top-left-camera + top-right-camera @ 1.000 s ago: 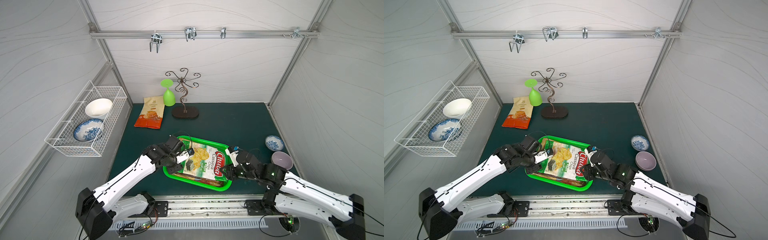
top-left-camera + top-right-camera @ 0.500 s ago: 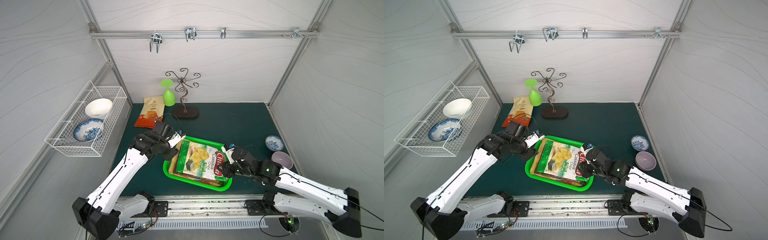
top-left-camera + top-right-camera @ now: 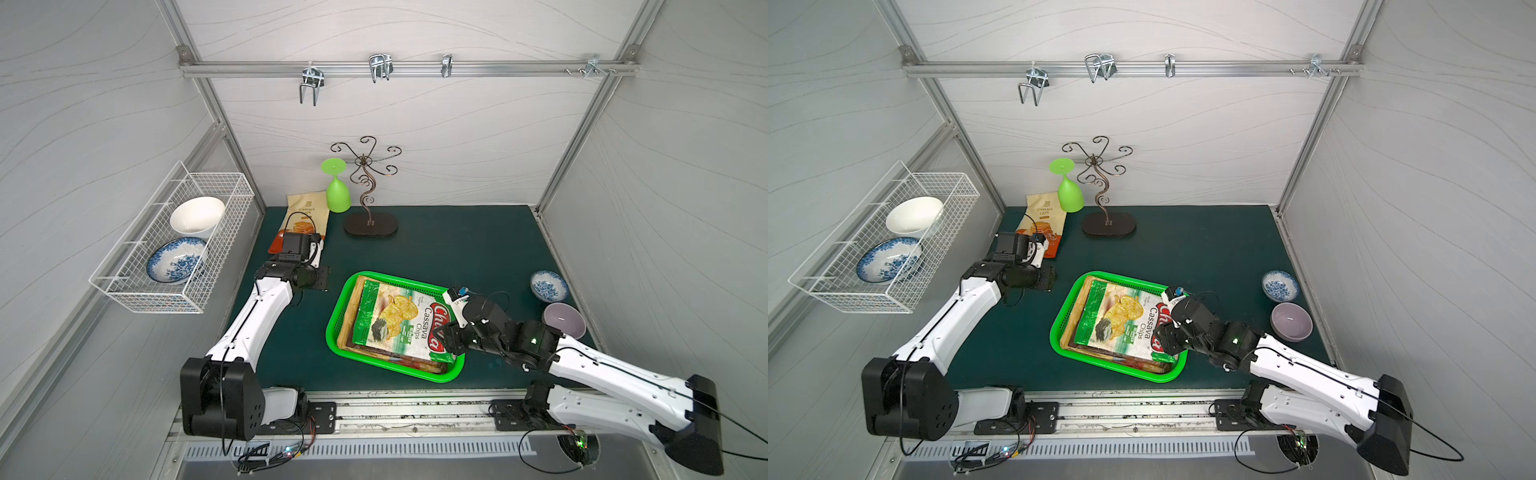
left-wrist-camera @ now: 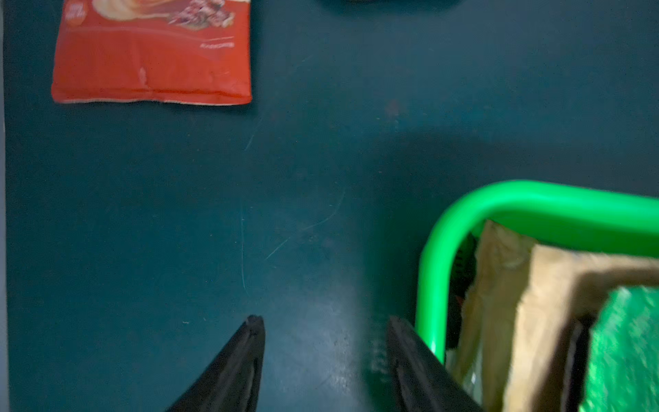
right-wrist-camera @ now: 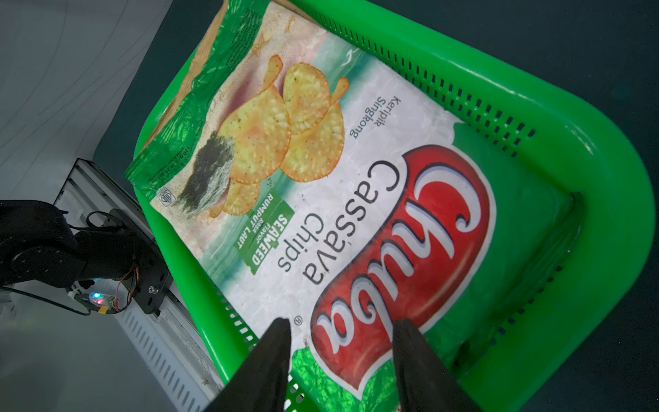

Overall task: Put the potato chips into the basket
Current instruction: Place the potato chip in the basket.

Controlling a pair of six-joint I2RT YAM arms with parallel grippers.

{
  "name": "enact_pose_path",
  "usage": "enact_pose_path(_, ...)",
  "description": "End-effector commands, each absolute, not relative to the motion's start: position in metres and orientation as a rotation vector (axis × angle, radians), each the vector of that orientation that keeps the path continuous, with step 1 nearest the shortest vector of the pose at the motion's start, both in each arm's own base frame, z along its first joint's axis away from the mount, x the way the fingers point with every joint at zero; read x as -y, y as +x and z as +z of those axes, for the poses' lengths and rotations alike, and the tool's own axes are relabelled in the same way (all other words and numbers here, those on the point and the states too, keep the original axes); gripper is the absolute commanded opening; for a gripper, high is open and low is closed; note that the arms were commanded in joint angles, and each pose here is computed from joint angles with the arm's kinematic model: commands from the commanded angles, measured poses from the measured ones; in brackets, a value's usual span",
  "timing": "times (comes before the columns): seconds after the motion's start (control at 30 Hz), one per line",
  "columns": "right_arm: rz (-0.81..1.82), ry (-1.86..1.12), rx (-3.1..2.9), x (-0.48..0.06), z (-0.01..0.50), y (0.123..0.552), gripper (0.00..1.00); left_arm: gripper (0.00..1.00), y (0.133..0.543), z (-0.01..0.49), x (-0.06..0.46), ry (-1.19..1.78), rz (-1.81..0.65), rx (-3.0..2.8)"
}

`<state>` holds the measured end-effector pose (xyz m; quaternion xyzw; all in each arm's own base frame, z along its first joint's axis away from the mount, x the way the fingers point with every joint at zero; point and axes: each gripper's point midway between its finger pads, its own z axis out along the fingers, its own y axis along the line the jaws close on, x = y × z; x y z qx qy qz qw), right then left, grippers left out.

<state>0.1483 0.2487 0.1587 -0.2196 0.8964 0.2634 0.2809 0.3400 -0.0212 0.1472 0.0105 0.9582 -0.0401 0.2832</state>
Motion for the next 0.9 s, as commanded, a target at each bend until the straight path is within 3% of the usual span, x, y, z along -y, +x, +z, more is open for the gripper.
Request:
enact_pose_path(0.0, 0.724, -0.573, -2.397, -0.25, 0.158, 0.147, 0.5, 0.6, 0.373, 0.15, 0.01, -0.204, -0.195, -2.435)
enact_pose_path(0.23, 0.706, -0.575, -2.406, -0.249, 0.154, 0.147, 0.5, 0.64, 0.403, 0.121, 0.013, -0.249, -0.266, -2.359)
enact_pose_path(0.47, 0.688, -0.57, -2.408, -0.243, 0.154, 0.145, 0.5, 0.65, 0.426, 0.101, -0.017, -0.214, -0.072, -2.375)
enact_pose_path(0.87, 0.683, -0.602, -2.41, -0.252, 0.157, 0.147, 0.51, 0.62, 0.465, 0.073, -0.047, 0.14, 0.301, -2.533)
